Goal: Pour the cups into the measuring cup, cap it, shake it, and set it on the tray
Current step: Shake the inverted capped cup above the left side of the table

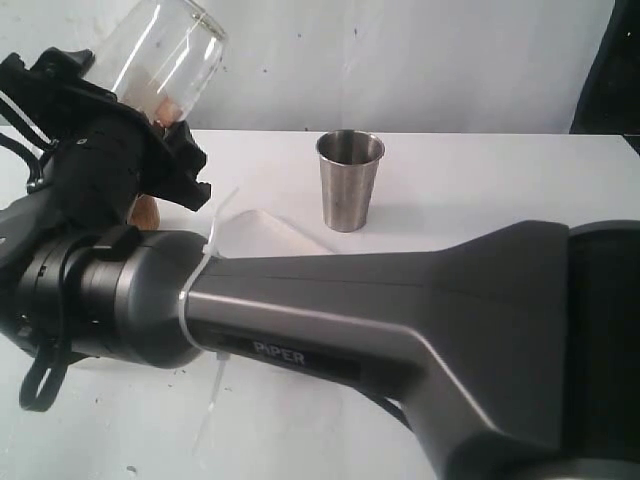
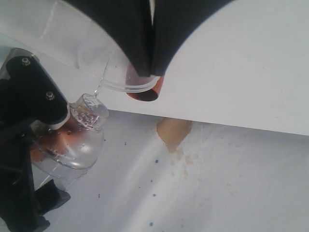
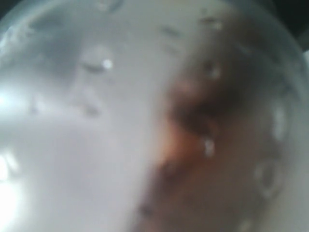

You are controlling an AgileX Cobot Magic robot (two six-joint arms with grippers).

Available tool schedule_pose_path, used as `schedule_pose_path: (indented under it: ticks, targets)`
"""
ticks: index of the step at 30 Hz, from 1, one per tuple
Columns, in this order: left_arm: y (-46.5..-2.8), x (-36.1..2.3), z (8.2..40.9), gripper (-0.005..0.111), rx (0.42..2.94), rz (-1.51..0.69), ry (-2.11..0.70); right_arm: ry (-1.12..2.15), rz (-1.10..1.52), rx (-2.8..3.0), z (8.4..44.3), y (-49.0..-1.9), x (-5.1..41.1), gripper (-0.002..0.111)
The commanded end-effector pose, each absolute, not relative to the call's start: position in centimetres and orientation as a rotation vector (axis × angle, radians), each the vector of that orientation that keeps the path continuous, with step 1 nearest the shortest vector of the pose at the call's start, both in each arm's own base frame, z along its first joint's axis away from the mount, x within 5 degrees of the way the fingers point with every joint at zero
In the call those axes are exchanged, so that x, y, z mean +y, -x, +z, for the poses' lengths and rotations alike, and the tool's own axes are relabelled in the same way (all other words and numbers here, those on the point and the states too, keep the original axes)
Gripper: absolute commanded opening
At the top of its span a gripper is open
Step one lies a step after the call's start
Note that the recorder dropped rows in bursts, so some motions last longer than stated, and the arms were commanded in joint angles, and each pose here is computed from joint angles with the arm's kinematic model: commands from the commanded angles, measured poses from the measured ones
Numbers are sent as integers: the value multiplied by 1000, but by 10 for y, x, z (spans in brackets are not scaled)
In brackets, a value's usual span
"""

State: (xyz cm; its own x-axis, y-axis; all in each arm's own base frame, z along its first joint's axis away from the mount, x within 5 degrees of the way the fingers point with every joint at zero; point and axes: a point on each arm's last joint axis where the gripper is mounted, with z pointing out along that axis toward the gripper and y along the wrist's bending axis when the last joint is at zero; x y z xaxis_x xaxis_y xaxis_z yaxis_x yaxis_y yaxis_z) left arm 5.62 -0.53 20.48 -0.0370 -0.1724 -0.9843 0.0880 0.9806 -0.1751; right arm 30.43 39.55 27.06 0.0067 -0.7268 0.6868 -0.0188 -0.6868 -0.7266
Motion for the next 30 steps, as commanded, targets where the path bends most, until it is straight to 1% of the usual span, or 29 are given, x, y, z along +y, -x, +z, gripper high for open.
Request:
schedule_pose_path:
  ticks: [1, 19, 24, 30]
  targets:
    - [-56, -5, 204, 0, 1593, -212, 68, 1700, -1778, 746, 289, -304, 392, 0]
    - [-56, -5, 204, 0, 1593, -212, 68, 1679, -1762, 775, 289, -306, 390, 0]
    - [-56, -5, 204, 0, 1593, -212, 68, 1532, -1633, 935, 289, -315, 383, 0]
    - [-56, -5, 204, 0, 1593, -212, 68, 1320, -1417, 1138, 295, -324, 373, 0]
